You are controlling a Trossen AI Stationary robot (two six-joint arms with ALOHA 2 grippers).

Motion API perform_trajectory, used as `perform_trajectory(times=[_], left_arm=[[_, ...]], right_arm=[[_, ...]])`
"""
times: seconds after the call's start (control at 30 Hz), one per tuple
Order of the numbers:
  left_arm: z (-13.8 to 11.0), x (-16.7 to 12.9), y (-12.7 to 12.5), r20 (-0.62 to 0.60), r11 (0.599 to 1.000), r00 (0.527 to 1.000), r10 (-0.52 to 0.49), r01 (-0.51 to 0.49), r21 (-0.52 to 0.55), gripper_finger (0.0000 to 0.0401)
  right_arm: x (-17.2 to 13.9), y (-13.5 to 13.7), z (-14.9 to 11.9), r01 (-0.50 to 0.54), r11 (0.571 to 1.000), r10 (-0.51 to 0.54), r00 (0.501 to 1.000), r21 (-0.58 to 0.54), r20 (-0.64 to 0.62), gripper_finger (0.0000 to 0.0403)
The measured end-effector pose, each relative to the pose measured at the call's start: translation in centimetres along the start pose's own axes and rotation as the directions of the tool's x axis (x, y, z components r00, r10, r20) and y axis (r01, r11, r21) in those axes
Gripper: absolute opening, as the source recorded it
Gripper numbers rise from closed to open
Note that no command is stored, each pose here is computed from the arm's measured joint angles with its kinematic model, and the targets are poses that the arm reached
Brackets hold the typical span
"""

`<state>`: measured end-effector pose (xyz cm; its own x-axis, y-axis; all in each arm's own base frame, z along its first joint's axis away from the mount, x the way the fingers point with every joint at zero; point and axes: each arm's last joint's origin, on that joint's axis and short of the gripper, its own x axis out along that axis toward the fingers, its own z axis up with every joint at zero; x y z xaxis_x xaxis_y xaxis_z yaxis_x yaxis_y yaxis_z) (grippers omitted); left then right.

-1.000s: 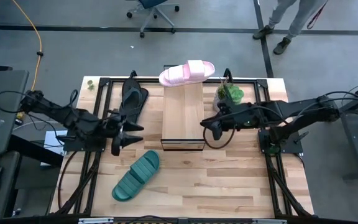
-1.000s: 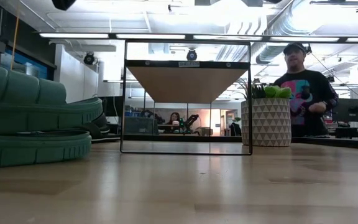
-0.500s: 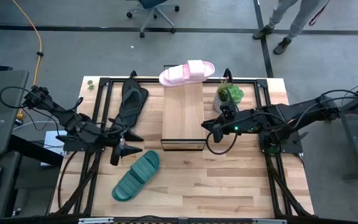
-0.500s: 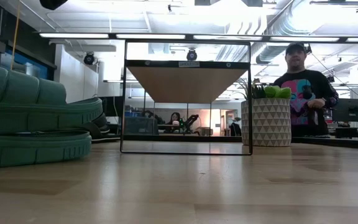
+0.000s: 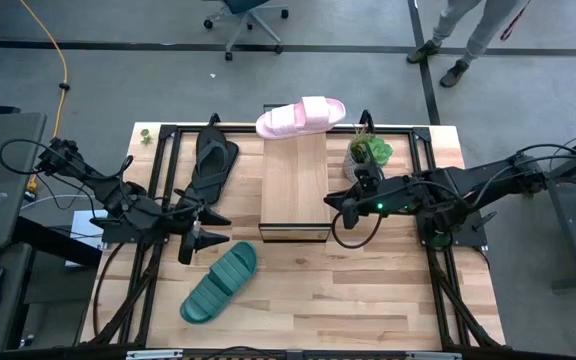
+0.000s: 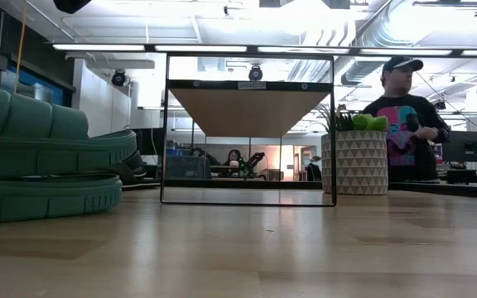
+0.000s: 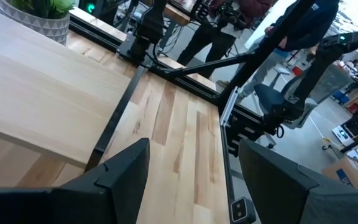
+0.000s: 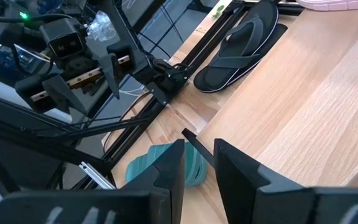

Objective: Pick and place slippers onto the shelf
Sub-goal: Put the green pair of slippers on the shelf

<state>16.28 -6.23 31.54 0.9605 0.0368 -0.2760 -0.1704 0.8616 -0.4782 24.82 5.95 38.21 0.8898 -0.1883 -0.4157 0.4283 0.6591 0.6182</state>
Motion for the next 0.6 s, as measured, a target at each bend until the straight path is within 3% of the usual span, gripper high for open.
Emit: perform_trajectory(times=[0.6], left_arm=[[0.0, 0.0, 0.0, -0.001, 1.0, 1.0, -0.001, 0.001, 0.0, 0.0236]], right_arm=[[0.02, -0.02, 0.03, 0.0, 1.0, 0.0, 1.0, -0.005, -0.001, 0.0073]])
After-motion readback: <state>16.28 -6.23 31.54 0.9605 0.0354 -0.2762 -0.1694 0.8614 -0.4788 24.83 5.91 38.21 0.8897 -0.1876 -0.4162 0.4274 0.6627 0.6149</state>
